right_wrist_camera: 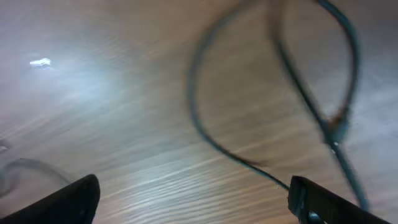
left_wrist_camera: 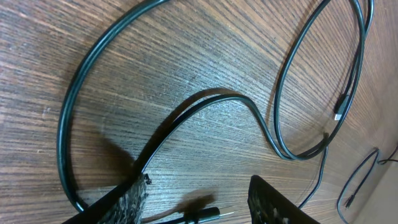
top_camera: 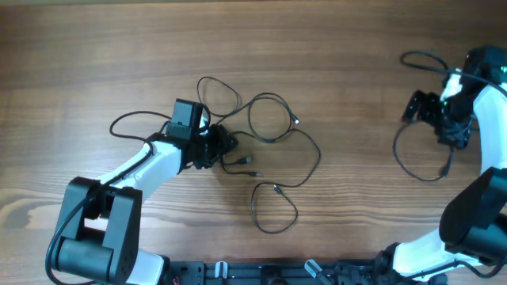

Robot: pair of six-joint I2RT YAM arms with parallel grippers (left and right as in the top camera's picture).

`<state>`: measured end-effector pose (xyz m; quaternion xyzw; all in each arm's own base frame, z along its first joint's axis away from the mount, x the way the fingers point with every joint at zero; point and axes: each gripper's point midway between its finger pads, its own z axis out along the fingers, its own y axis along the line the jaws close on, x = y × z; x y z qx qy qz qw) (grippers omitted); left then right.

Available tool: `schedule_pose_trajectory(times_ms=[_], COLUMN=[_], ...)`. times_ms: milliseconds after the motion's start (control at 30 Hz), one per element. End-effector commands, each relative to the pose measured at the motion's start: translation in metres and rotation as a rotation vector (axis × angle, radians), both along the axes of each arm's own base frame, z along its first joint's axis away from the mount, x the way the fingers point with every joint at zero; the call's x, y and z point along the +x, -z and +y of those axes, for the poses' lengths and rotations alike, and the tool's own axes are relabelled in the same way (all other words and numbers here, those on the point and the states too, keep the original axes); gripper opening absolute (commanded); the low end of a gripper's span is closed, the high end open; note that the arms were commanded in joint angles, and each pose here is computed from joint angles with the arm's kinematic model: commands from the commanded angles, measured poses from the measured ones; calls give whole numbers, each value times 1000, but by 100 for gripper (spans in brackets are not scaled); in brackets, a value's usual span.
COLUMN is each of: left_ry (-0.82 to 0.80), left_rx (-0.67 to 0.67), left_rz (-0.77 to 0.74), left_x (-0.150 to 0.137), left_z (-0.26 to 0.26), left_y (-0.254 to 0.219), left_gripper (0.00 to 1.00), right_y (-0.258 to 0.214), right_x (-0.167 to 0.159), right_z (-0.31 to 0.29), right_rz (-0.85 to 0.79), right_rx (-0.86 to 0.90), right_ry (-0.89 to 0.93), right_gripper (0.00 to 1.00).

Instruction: Untangle cables

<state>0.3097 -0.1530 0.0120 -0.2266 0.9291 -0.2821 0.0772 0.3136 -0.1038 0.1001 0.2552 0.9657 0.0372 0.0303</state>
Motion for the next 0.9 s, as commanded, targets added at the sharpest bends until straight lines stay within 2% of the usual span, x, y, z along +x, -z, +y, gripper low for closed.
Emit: schedule_pose_trajectory(times_ms=[0, 200, 233, 300, 367, 400, 467, 500, 533, 600, 700, 800, 867], left_ry=[14, 14, 14, 14, 14, 14, 14, 14, 14, 14, 14, 14, 14], left_rx=[27, 29, 29, 29, 29, 29, 29, 29, 29, 29, 29, 29, 29], left_rz=[24, 30, 30, 31, 30, 30, 30, 30, 30, 30, 30, 32, 31], left_x=[-7, -8, -8, -8, -8, -8, -8, -8, -8, -8, -8, -9, -9], left_z=[3, 4, 4, 4, 4, 4, 4, 4, 4, 4, 4, 4, 4], left_y=[8, 8, 8, 8, 8, 8, 8, 8, 8, 8, 8, 8, 8], left_gripper=[55, 55, 55, 55, 55, 55, 55, 55, 55, 55, 55, 55, 55], right_y=[30, 79, 84, 87, 88, 88, 80, 67, 37, 18, 21, 37, 34], right_x=[-46, -126, -142, -159, -161, -149, -106, -79, -39, -14, 5, 12, 8], right_z=[-43, -82, -89, -98, -103, -104, -94, -81, -57, -31, 5, 12, -4], right_rz=[161, 259, 274, 274, 233, 164, -45, -185, -420, -537, -492, -339, -268], right_rx=[-139, -56, -41, 0, 75, 134, 311, 430, 601, 683, 650, 494, 386], right_ry=[319, 705, 814, 940, 1007, 983, 810, 680, 471, 304, 139, 142, 231], right_gripper=[100, 99, 99, 99, 99, 100, 99, 100, 99, 99, 99, 100, 100])
